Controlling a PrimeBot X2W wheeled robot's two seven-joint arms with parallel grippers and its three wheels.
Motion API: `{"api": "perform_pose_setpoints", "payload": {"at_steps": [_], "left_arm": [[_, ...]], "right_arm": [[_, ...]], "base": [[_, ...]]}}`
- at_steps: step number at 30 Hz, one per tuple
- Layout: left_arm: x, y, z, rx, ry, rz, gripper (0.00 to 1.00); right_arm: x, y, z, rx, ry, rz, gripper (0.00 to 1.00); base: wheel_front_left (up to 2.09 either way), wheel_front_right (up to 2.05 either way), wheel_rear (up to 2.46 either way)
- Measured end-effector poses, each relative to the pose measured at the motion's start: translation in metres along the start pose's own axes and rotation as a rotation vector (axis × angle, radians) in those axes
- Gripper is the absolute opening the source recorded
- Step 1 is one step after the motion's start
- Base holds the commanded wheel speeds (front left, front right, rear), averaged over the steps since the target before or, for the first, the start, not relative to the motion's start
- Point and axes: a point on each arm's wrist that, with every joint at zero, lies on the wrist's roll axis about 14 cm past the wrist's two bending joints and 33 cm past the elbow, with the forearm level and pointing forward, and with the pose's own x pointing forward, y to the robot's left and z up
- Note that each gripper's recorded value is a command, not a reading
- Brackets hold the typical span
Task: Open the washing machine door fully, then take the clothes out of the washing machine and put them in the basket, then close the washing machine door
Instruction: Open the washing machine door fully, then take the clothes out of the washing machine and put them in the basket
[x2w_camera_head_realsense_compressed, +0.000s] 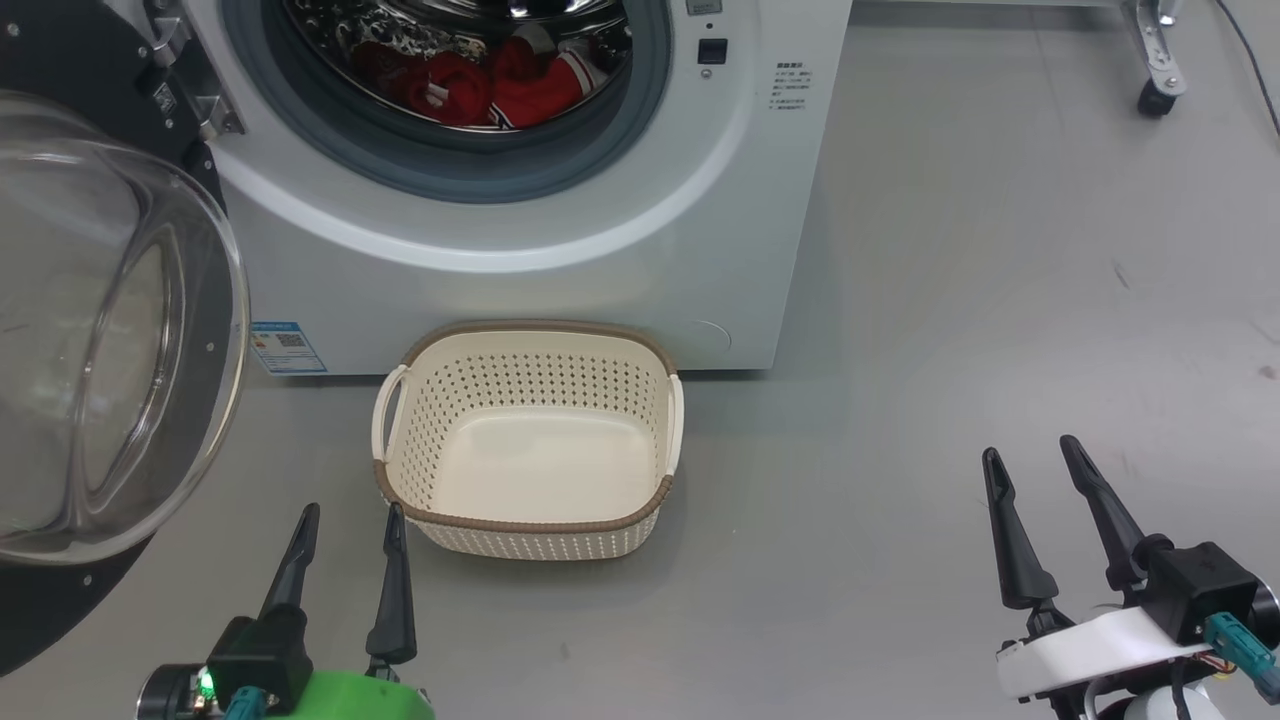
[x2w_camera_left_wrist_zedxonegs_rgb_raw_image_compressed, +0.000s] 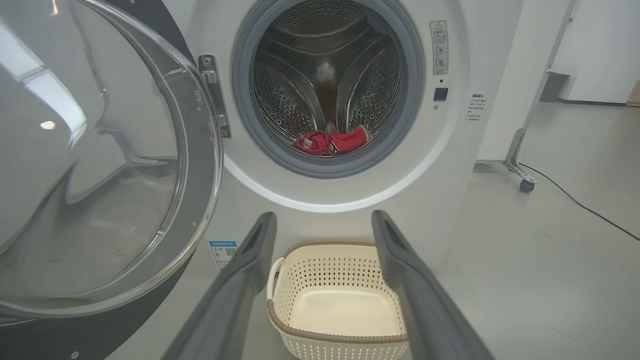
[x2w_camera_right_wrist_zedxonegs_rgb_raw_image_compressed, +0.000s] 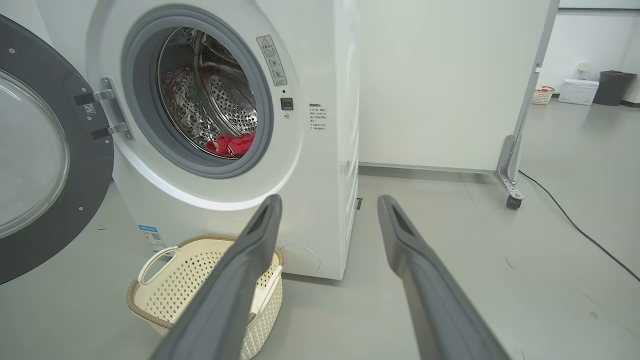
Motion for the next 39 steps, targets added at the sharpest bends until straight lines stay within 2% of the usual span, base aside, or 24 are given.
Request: {"api": "perform_pose_setpoints", "payload": {"at_steps": [10,39], "left_arm": [[0.003,-0.016,-0.004,0.002,0.010,-0.047,1.00],[-0.003,-0.019,-0.004,0.022,0.009,-0.055,1.00]], "right_arm": [[-0.018,-0.019,0.004,-0.015,-0.006,-0.070,1.00],[-0.021,-0.015,0.008,-0.007,-0.021,-0.070,1.00]], "base": [[0.00,0.00,0.00],[0.01,-0.01,0.00]]}}
